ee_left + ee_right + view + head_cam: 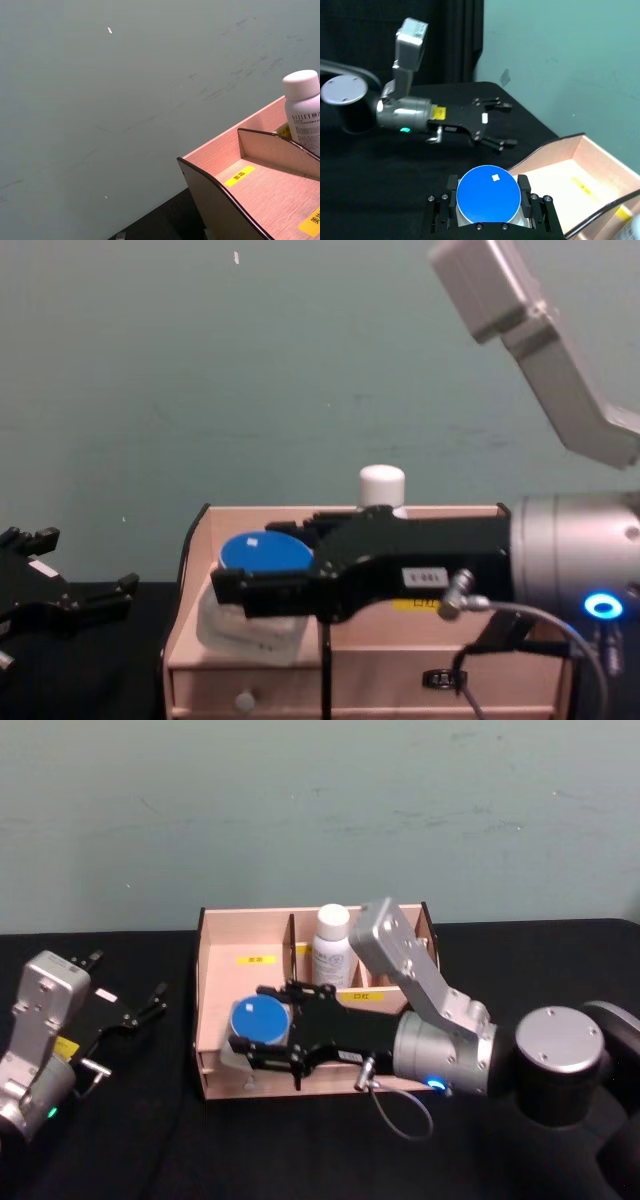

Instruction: Pick up the facial cleanser and watermelon frost from the table and place them into the tiered storage box.

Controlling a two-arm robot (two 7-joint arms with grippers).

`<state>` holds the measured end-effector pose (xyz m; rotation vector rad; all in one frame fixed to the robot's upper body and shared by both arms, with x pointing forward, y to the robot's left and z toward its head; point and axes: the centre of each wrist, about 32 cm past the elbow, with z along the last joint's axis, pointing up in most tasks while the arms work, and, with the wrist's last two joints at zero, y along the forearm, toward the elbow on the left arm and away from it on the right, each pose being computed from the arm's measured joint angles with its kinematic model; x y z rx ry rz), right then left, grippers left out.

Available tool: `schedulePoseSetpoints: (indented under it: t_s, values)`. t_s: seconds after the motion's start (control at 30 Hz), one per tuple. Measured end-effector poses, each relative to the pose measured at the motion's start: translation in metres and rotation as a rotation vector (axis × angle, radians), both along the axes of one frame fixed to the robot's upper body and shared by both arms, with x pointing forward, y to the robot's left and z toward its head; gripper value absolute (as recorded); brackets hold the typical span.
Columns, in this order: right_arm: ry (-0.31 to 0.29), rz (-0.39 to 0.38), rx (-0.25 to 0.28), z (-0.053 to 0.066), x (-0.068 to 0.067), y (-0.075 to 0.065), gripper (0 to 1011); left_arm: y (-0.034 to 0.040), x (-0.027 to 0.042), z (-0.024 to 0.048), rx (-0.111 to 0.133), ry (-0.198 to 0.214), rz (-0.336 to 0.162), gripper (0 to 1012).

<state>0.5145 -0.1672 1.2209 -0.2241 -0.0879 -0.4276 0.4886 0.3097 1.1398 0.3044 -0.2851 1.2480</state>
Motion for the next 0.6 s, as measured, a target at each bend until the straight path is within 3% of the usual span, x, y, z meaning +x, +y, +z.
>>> schedulePoseSetpoints:
  t_s: [0.23, 0.6]
  values:
    - [-0.013, -0.032, 0.005, 0.003, 0.016, 0.009, 722, 0.0000, 0.0000, 0.0000, 0.000, 0.000, 0.000, 1010]
    - [-0.030, -0.088, -0.034, 0.001, 0.038, 0.013, 722, 0.0000, 0.0000, 0.0000, 0.000, 0.000, 0.000, 1010]
